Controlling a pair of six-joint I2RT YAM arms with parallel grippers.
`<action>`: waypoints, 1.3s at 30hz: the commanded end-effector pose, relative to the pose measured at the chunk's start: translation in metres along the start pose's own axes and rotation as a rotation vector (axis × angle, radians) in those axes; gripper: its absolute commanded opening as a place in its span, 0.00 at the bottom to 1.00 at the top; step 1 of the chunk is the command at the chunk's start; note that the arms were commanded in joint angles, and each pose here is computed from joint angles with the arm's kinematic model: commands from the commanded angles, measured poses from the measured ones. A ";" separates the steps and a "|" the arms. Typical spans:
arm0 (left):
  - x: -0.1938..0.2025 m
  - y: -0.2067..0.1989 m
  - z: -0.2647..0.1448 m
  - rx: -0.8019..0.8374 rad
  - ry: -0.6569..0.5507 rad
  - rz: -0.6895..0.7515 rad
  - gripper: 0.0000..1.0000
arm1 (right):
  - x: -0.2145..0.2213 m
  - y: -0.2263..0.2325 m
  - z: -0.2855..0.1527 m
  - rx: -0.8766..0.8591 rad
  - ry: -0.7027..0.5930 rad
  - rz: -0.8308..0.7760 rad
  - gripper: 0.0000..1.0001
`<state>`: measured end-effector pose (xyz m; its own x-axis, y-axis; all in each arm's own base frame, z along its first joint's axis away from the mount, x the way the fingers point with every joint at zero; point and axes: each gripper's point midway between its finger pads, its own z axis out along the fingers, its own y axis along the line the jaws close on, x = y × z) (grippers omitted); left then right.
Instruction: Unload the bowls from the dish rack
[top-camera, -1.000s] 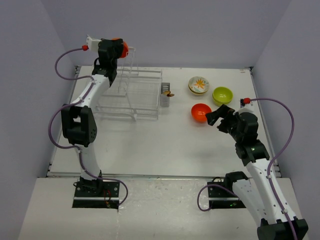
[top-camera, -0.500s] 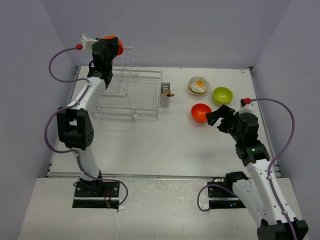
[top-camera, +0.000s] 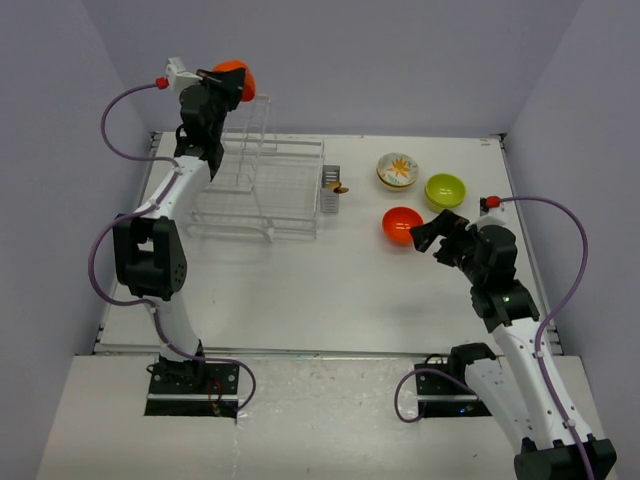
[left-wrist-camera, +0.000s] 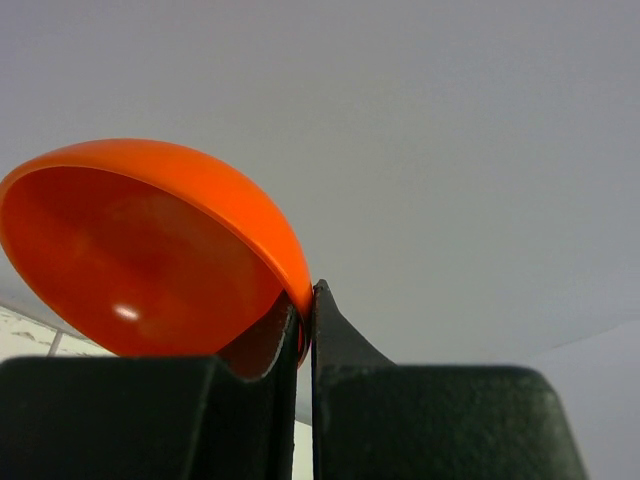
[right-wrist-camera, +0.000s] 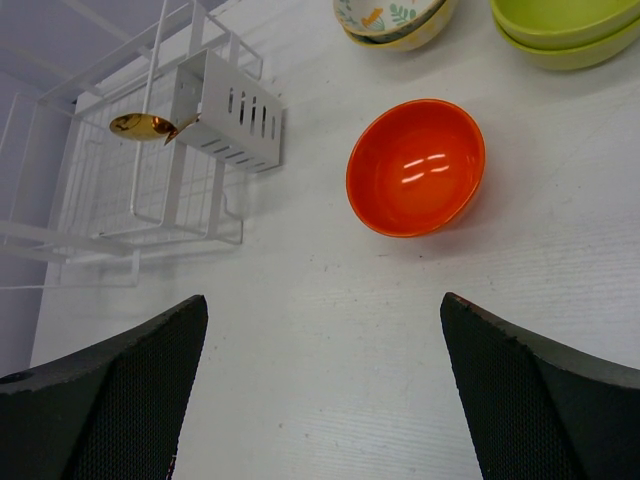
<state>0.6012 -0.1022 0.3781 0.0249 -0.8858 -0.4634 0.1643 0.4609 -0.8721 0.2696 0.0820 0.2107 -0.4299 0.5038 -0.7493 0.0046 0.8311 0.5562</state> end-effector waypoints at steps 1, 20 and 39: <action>-0.036 -0.077 -0.013 0.214 -0.052 0.028 0.00 | -0.008 0.007 0.001 -0.033 -0.029 -0.023 0.99; 0.108 -0.193 -0.154 0.703 0.403 0.669 0.00 | -0.028 0.014 -0.008 -0.052 -0.128 -0.038 0.99; 0.309 -0.057 -0.449 1.287 1.119 1.056 0.00 | -0.013 0.054 -0.022 -0.005 0.306 -0.225 0.90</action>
<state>0.1807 -0.3763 0.1850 -0.0288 0.3756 -0.9263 0.9968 0.0799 0.0014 0.2735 0.0945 0.3055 -0.4605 0.3867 -0.7990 -0.0894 0.8753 0.4752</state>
